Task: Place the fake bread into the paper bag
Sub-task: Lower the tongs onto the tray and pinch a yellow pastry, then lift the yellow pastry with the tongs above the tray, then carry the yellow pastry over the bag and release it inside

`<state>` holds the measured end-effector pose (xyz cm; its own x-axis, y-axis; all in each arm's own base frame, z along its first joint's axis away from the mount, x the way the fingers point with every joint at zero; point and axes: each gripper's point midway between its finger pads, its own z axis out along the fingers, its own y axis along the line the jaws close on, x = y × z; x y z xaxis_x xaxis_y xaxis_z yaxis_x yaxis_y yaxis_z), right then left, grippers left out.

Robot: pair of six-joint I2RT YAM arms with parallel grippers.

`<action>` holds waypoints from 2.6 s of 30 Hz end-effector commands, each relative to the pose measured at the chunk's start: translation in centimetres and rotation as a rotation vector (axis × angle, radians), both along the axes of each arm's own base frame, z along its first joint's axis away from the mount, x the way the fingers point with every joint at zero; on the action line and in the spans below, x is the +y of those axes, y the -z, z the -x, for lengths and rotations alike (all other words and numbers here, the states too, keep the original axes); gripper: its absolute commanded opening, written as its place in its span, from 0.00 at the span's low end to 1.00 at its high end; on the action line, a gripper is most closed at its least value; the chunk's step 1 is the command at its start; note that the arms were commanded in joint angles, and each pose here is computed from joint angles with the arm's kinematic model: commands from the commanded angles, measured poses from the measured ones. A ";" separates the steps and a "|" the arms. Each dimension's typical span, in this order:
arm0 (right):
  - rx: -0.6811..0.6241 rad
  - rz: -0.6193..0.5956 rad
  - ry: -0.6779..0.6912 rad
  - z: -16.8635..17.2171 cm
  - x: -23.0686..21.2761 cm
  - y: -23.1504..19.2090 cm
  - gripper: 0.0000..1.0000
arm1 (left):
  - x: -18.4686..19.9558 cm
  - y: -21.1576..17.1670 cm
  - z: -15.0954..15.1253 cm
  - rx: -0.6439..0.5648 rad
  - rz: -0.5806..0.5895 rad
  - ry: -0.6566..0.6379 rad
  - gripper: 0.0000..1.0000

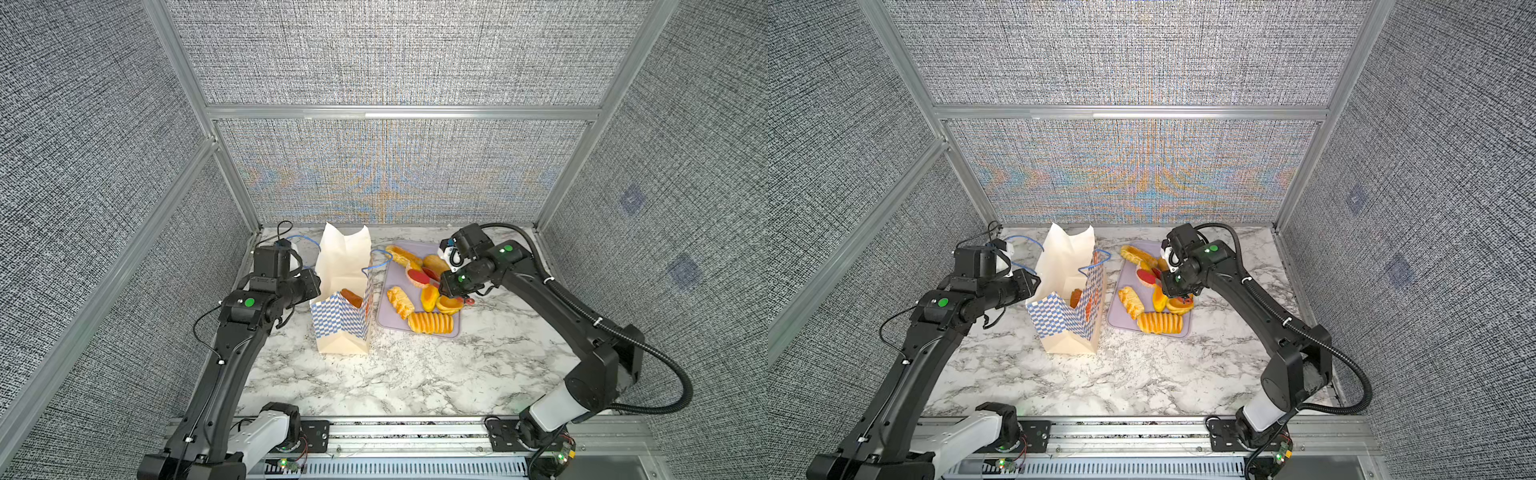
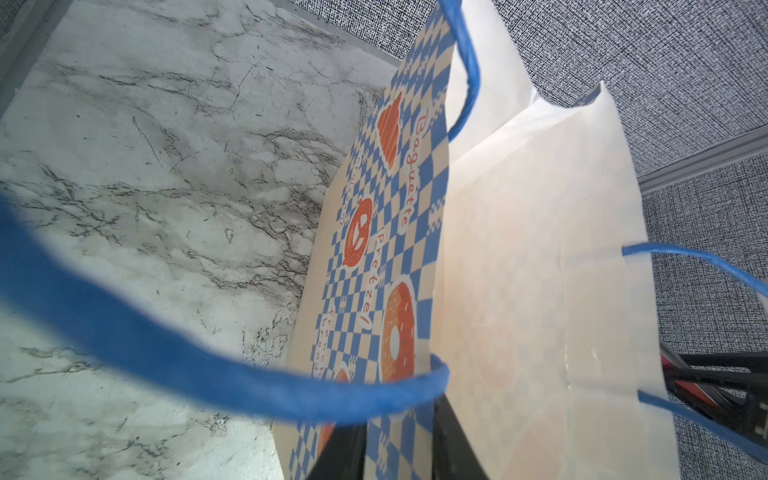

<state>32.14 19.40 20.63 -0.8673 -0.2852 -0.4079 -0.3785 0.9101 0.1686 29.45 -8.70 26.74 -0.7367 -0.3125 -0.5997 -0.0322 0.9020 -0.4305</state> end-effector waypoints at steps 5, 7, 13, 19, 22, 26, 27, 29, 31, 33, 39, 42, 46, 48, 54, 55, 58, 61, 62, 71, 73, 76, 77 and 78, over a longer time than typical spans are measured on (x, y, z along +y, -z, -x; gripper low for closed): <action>-0.055 -0.103 0.044 -1.0 0.0 -2.5 0.36 | -0.2 -0.4 -0.5 -0.020 0.006 0.011 0.10; -0.062 -0.126 0.058 -1.1 -0.2 -2.9 0.36 | -0.3 -0.4 -0.5 -0.021 0.007 0.011 0.06; -0.093 -0.209 0.091 -1.6 -0.4 -4.6 0.35 | -0.3 -0.5 -0.5 -0.021 0.009 0.013 0.00; -0.170 -0.290 0.106 -2.0 -0.3 -7.1 0.34 | -0.3 -0.5 -0.4 -0.024 0.009 0.013 0.00; -0.199 -0.334 0.103 -2.1 -0.1 -8.5 0.34 | -0.3 -0.6 -0.4 -0.028 0.011 0.012 0.00; -0.227 -0.397 0.089 -2.0 0.6 -10.5 0.34 | -0.4 -0.5 -0.5 -0.026 0.014 0.015 0.00; -0.237 -0.415 0.084 -2.0 0.7 -11.1 0.34 | -0.4 -0.5 -0.5 -0.025 0.015 0.017 0.00; -0.253 -0.449 0.073 -2.1 1.2 -12.1 0.34 | -0.4 -0.4 -0.5 -0.023 0.017 0.016 0.00; -0.268 -0.482 0.063 -2.1 1.5 -13.1 0.34 | -0.4 -0.4 -0.5 -0.023 0.018 0.015 0.00; -0.282 -0.515 0.051 -2.2 1.9 -14.1 0.34 | -0.4 -0.3 -0.5 -0.021 0.017 0.015 0.00; -0.287 -0.602 0.008 -2.2 3.3 -16.2 0.35 | -0.4 -0.3 -0.5 -0.022 0.017 0.015 0.00; -0.273 -0.654 -0.020 -2.2 4.2 -16.8 0.35 | -0.4 -0.2 -0.5 -0.020 0.018 0.015 0.00; -0.248 -0.716 -0.056 -2.2 5.3 -17.4 0.35 | -0.4 -0.2 -0.6 -0.021 0.018 0.013 0.00; -0.235 -0.747 -0.079 -2.1 5.9 -17.7 0.35 | -0.4 -0.1 -0.5 -0.020 0.018 0.014 0.00; -0.201 -0.791 -0.136 -1.7 7.6 -18.3 0.35 | -0.4 0.0 -0.6 -0.020 0.017 0.013 0.00; -0.196 -0.793 -0.142 -1.6 7.8 -18.2 0.35 | -0.4 0.0 -0.6 -0.018 0.016 0.012 0.00; -0.179 -0.798 -0.169 -1.4 8.7 -18.2 0.35 | -0.4 0.0 -0.6 -0.019 0.017 0.012 0.00; -0.160 -0.792 -0.196 -1.0 9.6 -18.0 0.35 | -0.4 0.1 -0.6 -0.017 0.017 0.013 0.00; -0.155 -0.788 -0.206 -0.9 10.0 -17.9 0.35 | -0.4 0.0 -0.6 -0.019 0.017 0.013 0.00; -0.104 -0.733 -0.278 0.0 12.1 -17.0 0.37 | -0.4 0.0 -0.8 -0.018 0.017 0.013 0.00; -0.089 -0.708 -0.289 0.2 12.4 -16.5 0.38 | -0.4 0.0 -0.8 -0.018 0.017 0.012 0.00; -0.075 -0.667 -0.303 0.5 12.6 -15.7 0.38 | -0.5 0.0 -0.8 -0.017 0.017 0.013 0.00; -0.070 -0.654 -0.307 0.6 12.7 -15.4 0.39 | -0.4 0.0 -0.8 -0.016 0.018 0.011 0.00; -0.068 -0.643 -0.309 0.6 12.8 -15.3 0.39 | -0.5 0.1 -0.8 -0.015 0.019 0.011 0.00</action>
<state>32.09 32.17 36.35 -0.7666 -0.1538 -0.6235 -0.6087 0.4832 0.6292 30.04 -9.10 26.43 -0.7372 -0.3118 -0.5994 -0.0197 0.8967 -0.4422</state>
